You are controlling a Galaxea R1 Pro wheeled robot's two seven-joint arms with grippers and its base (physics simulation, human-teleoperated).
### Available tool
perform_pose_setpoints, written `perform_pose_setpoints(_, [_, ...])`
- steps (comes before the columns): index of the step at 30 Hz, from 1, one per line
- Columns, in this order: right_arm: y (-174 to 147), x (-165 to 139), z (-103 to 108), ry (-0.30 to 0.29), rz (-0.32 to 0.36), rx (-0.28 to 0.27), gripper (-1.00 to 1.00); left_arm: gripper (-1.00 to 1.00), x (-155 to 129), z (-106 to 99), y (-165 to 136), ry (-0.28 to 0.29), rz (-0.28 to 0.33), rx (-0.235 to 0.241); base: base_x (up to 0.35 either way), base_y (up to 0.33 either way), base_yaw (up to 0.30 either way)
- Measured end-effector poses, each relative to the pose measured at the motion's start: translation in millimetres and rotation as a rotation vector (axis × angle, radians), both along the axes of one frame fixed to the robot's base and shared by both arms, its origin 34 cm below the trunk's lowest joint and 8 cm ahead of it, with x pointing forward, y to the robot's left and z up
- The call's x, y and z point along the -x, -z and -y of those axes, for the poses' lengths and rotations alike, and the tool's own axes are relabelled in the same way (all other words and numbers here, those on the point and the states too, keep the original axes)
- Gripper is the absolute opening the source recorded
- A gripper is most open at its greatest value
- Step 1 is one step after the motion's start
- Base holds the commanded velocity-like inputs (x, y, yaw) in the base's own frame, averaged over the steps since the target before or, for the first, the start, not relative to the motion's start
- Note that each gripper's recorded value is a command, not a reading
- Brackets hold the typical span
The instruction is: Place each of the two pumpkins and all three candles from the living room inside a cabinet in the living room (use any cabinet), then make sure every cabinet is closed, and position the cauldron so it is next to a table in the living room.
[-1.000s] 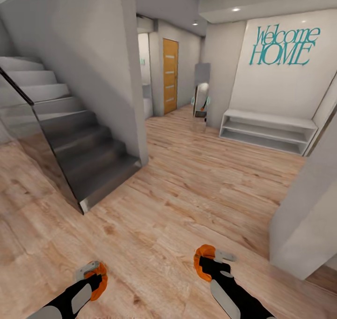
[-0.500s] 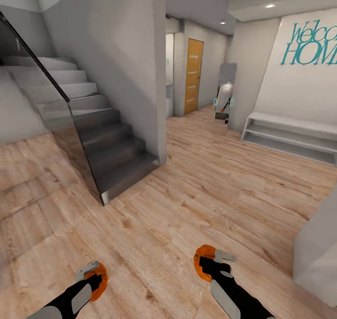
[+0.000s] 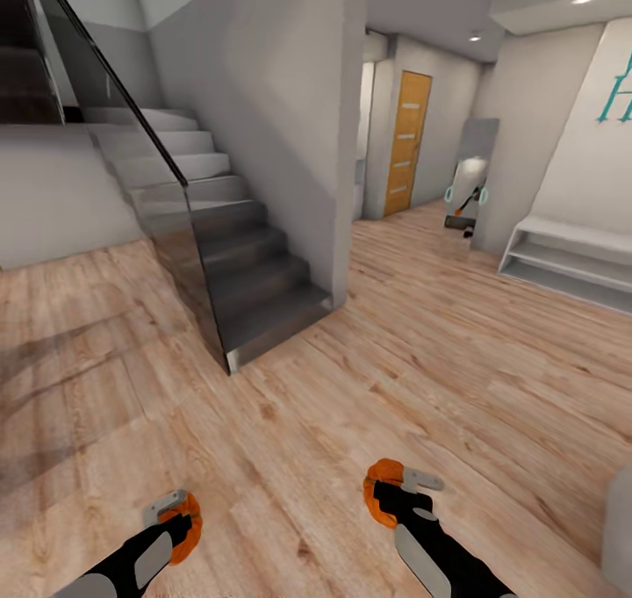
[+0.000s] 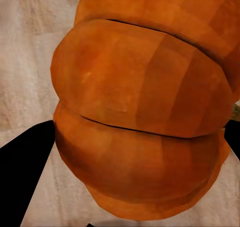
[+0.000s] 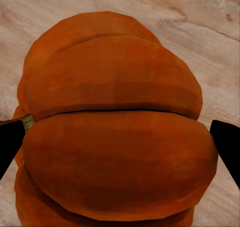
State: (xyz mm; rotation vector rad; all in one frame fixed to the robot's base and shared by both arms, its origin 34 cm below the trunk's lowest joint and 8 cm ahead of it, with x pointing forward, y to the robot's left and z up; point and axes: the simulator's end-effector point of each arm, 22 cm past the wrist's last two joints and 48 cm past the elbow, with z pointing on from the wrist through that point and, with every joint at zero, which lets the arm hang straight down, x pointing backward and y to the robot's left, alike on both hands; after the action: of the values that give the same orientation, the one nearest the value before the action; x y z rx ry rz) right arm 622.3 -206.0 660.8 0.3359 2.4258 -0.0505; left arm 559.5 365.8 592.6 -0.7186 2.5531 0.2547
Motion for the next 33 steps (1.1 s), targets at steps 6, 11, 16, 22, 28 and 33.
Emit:
perform_pose_setpoints(6, [0.0,0.0,0.0,0.0,0.0,0.0,-1.0,-1.0,0.0,0.1,0.0,0.001,0.0,0.0,0.0,0.0,0.291])
perform_pose_setpoints(11, [0.0,0.0,0.0,0.0,0.0,0.0,-1.0,-1.0,0.0,0.1,0.0,0.001,0.0,0.0,0.0,0.0,0.291])
perform_pose_setpoints(16, [0.7,0.6,0.6,0.001,-0.001,0.001,-1.0,-1.0,-0.1,0.1,0.0,0.001,0.0,0.0,0.0,0.0,0.291])
perform_pose_setpoints(22, [5.1,4.4,3.6,0.003,-0.013,0.007,-1.0,-1.0,-0.1,0.1,0.0,0.001,0.0,0.0,0.0,0.0,0.291])
perform_pose_setpoints(28, [6.5,5.6,4.3,0.003,-0.017,0.009,-1.0,-1.0,0.0,0.1,0.0,0.0,0.0,0.0,0.0,0.0,0.291])
perform_pose_setpoints(33, [6.5,5.7,4.8,0.004,-0.017,0.011,-1.0,-1.0,0.0,0.1,0.0,0.0,0.0,0.0,0.0,0.0,0.291])
